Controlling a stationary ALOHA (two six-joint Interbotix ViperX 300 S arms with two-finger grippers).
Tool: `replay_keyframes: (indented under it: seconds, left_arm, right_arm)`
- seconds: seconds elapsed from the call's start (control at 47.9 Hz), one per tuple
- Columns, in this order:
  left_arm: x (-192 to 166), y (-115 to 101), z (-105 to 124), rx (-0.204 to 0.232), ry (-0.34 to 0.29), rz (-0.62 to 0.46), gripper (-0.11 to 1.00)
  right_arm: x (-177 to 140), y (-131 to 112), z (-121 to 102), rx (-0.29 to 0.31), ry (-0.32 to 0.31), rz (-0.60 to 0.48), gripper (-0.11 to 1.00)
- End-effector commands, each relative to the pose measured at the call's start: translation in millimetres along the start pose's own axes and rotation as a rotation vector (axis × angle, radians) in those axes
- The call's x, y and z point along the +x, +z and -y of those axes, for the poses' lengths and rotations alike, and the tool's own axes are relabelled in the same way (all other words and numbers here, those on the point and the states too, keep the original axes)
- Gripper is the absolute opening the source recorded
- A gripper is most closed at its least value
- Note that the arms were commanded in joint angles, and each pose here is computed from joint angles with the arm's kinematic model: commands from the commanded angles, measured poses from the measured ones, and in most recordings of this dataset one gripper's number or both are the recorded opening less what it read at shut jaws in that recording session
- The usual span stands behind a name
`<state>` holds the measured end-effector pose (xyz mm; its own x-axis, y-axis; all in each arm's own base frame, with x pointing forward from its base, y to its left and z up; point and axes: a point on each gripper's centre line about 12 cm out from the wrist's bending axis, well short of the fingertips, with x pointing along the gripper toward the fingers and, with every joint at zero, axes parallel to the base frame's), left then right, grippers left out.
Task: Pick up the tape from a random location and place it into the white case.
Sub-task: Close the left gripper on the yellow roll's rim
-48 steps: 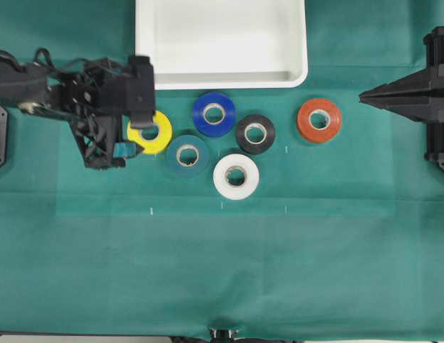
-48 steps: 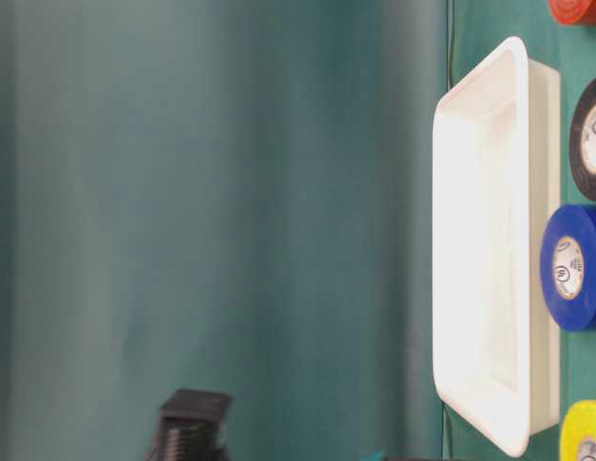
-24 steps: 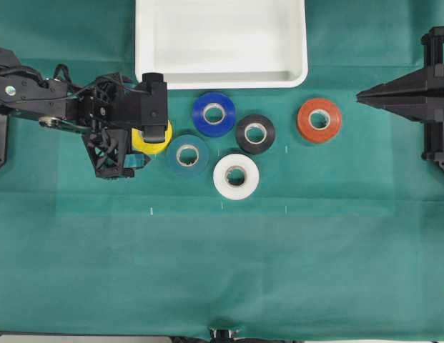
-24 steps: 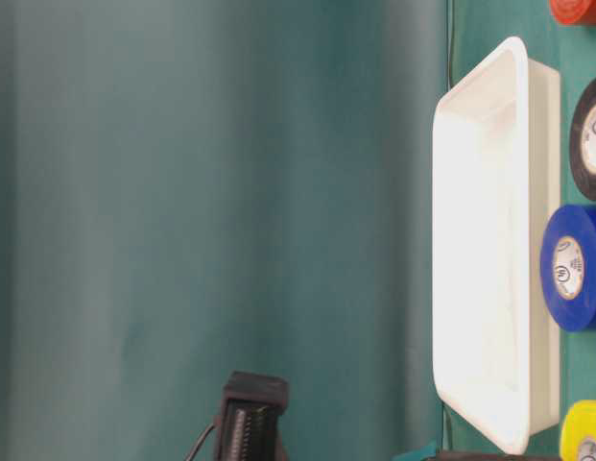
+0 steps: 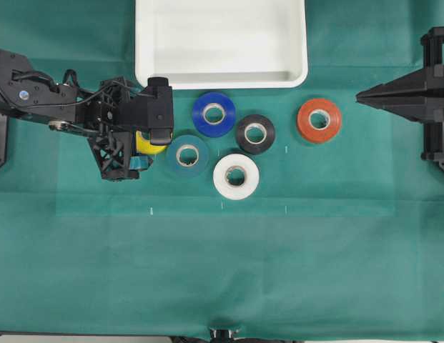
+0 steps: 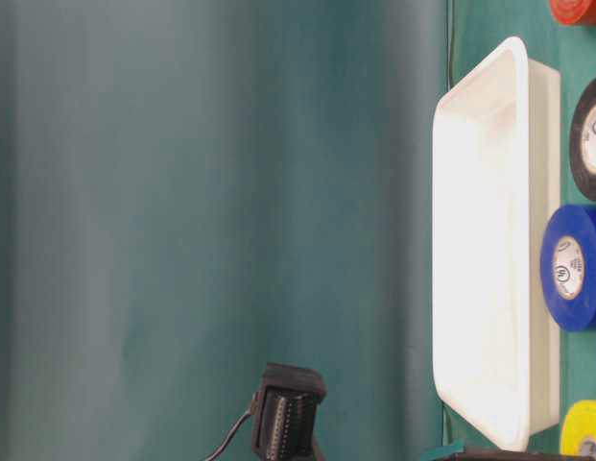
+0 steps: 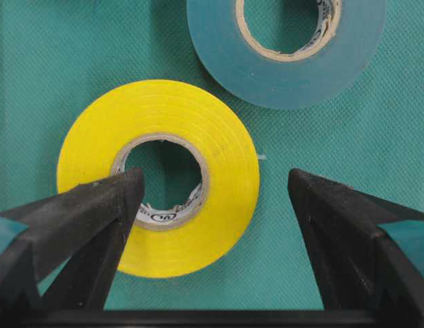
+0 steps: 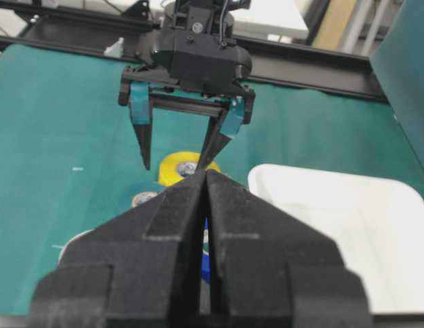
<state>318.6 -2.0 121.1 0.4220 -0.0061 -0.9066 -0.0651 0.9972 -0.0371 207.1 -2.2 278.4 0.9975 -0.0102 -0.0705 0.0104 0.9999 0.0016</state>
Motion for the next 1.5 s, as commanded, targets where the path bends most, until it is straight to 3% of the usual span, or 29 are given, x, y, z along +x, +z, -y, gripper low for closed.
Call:
replay_keyframes:
  seconds: [0.0,0.626,0.731,0.856,0.919,1.483]
  left_arm:
    - [1.7,-3.1,-0.8,-0.003,0.001,-0.001,0.99]
    - [5.8,-5.2,-1.0,-0.014,0.001,-0.001,0.95]
    - [5.4,-3.8,-0.9,-0.014,0.000,0.009,0.77]
    - [4.9,-3.8,-0.9,-0.011,0.001,0.009,0.38]
    - [5.4,-3.8,-0.9,-0.008,0.001,0.009,0.24]
    - [4.6,-2.4,-0.8,-0.006,0.000,0.014,0.24]
  right_arm:
    - [1.7,8.5,0.3,-0.003,-0.001,0.021,0.00]
    - [2.0,8.2,0.0,-0.003,0.000,0.020,0.00]
    - [2.0,8.2,0.0,-0.003,0.000,0.020,0.00]
    - [2.0,8.2,0.0,-0.003,0.000,0.020,0.00]
    - [2.0,8.2,0.0,-0.003,0.000,0.020,0.00]
    - [2.3,7.9,0.3,-0.003,-0.001,0.018,0.00]
